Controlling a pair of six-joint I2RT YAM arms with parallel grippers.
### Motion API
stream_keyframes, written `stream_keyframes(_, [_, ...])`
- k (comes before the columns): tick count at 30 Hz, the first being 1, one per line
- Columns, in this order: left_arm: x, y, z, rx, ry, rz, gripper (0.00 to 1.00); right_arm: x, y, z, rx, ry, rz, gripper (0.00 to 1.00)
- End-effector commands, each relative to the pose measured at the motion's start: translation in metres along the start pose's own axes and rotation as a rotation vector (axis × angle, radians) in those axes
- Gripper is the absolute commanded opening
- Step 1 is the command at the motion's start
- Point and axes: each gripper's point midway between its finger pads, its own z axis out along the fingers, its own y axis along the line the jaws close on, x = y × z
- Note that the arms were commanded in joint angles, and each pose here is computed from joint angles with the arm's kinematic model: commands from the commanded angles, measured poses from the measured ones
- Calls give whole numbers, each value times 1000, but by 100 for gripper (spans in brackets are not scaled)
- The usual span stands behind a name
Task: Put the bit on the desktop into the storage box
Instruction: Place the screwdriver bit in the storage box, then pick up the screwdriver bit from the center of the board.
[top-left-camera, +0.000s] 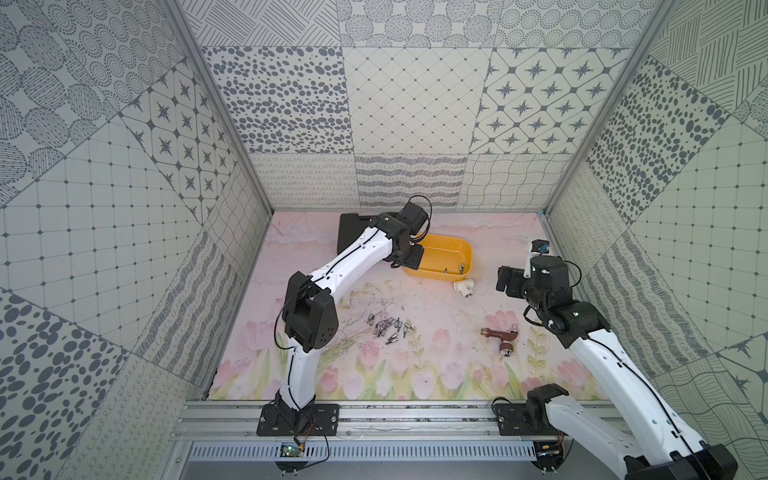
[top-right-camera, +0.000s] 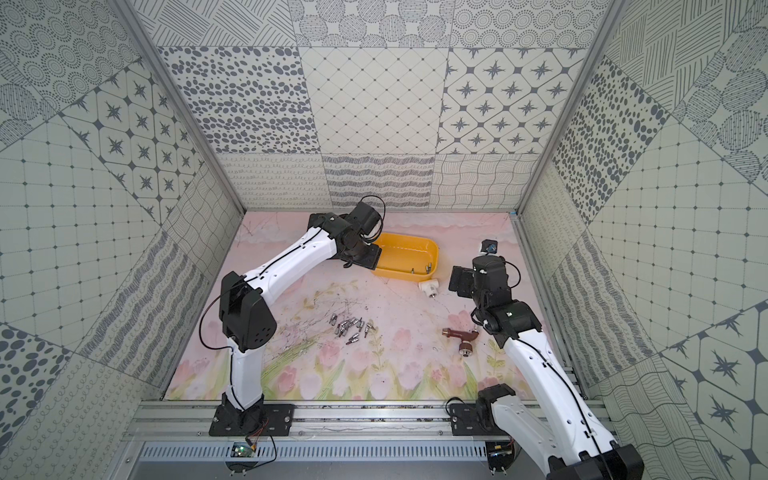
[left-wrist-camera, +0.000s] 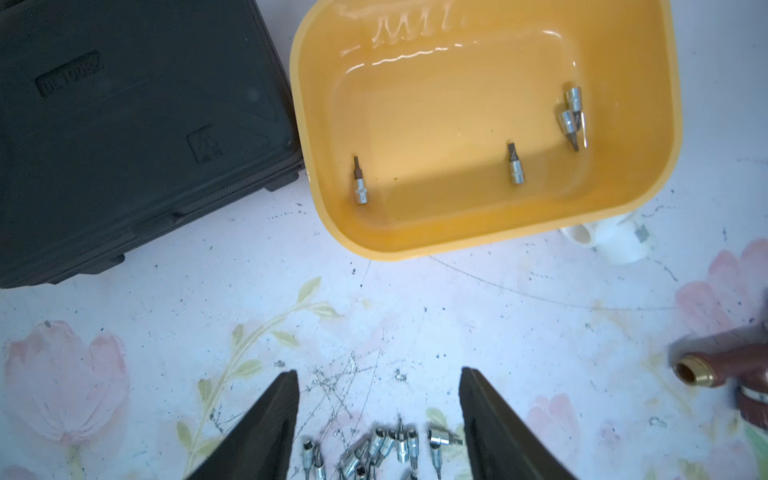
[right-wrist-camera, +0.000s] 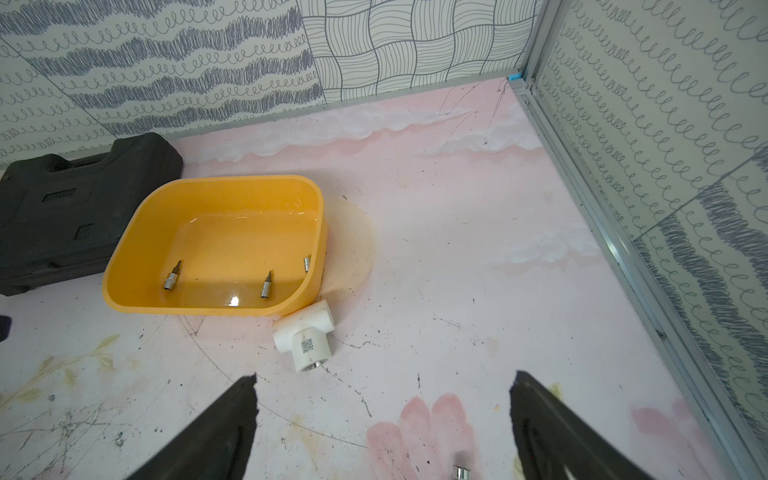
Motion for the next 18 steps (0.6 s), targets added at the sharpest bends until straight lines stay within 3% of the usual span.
stream_keyframes(1, [27,-2,-21,42,-6,42,68,-6,-3,-1,9,-38,22,97])
stream_keyframes(12, [103,2,-42,81,46,29,75,-10,-5,-1,21,-42,17,97])
stream_keyframes(16, [134,-1,-39,73,116,33,77,-8,-4,3,23,-28,15,97])
stream_keyframes(18, [147,-5,-37,79,149,39,83,-7,-3,5,21,-21,17,96])
